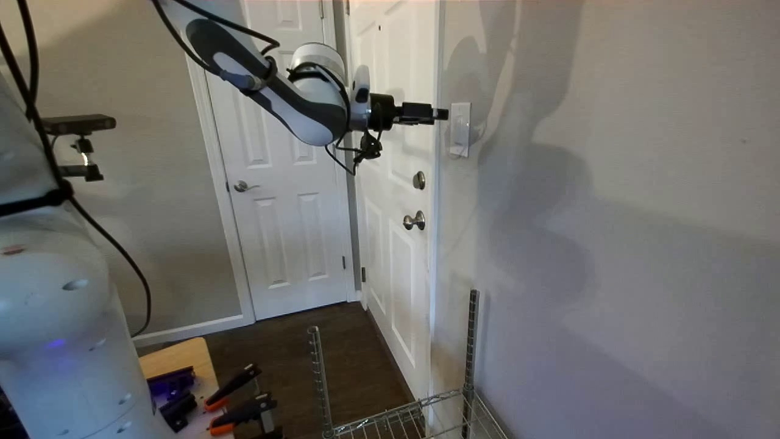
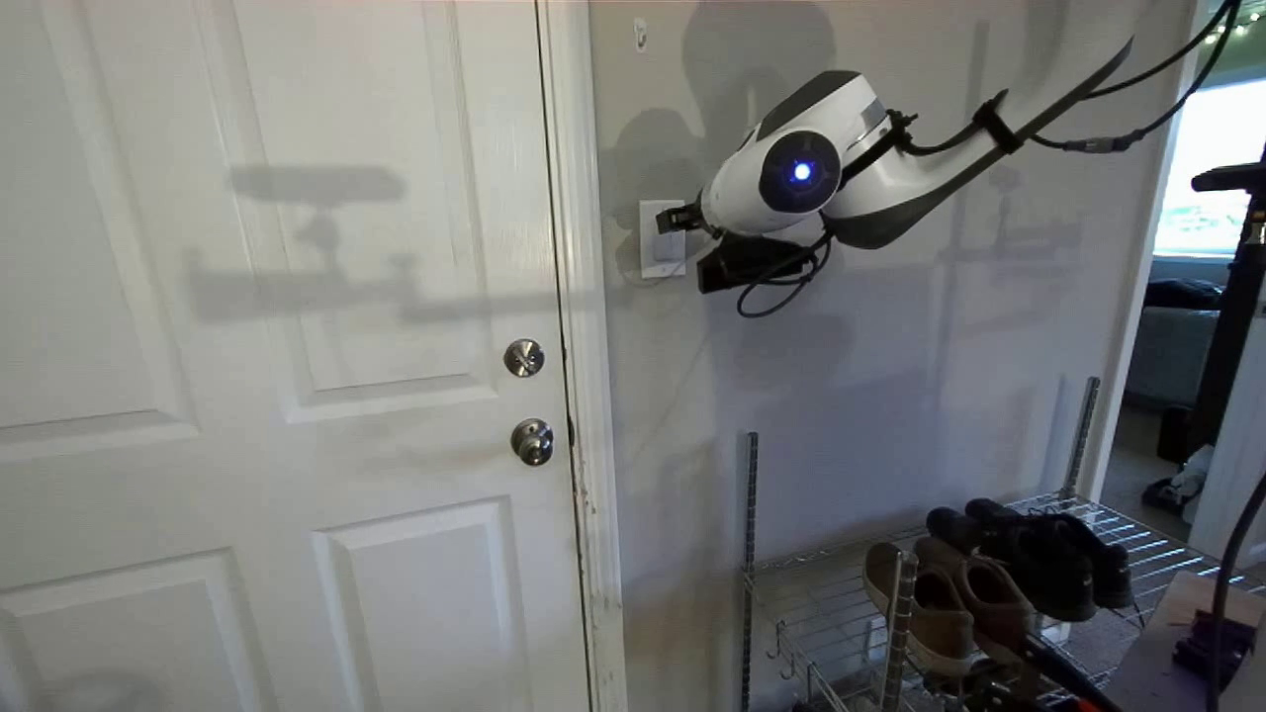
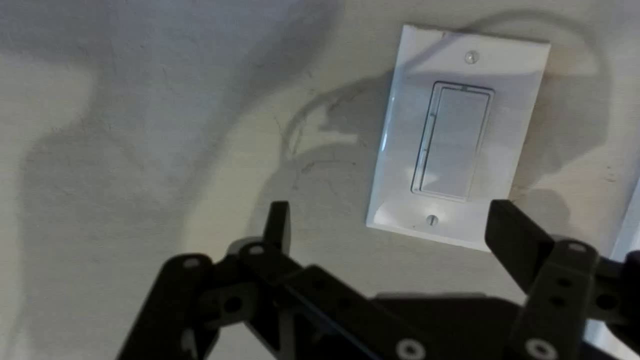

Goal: Press the switch on top to turn on the light

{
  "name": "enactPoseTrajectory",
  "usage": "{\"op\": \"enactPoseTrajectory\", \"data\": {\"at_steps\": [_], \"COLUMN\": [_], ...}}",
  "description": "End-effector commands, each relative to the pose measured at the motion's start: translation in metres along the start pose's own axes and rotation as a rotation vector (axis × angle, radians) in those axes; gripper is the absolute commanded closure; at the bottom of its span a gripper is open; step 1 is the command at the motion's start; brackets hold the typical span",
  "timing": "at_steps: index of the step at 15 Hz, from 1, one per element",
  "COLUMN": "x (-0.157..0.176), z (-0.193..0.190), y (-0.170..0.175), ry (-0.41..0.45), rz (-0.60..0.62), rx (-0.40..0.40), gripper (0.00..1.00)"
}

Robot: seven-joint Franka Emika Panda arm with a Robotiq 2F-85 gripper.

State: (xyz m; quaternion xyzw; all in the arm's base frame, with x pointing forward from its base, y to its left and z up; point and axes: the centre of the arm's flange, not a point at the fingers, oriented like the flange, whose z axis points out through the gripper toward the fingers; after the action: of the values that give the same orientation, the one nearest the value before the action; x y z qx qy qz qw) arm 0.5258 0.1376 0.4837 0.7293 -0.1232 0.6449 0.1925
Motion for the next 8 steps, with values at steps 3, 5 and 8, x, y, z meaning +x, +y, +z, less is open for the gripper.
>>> {"op": "enactPoseTrajectory", "data": {"at_steps": [3, 5, 8], "x": [-0.001, -0.001, 0.002], "z": [0.009, 0.012, 0.018], "y": [-0.001, -0.003, -0.005], "ry": [-0.014, -0.017, -0.017], "rz": [-0.033, -0.034, -0.033], "rx": [0.005, 0.005, 0.003], "gripper": [0.00, 0.00, 0.00]}}
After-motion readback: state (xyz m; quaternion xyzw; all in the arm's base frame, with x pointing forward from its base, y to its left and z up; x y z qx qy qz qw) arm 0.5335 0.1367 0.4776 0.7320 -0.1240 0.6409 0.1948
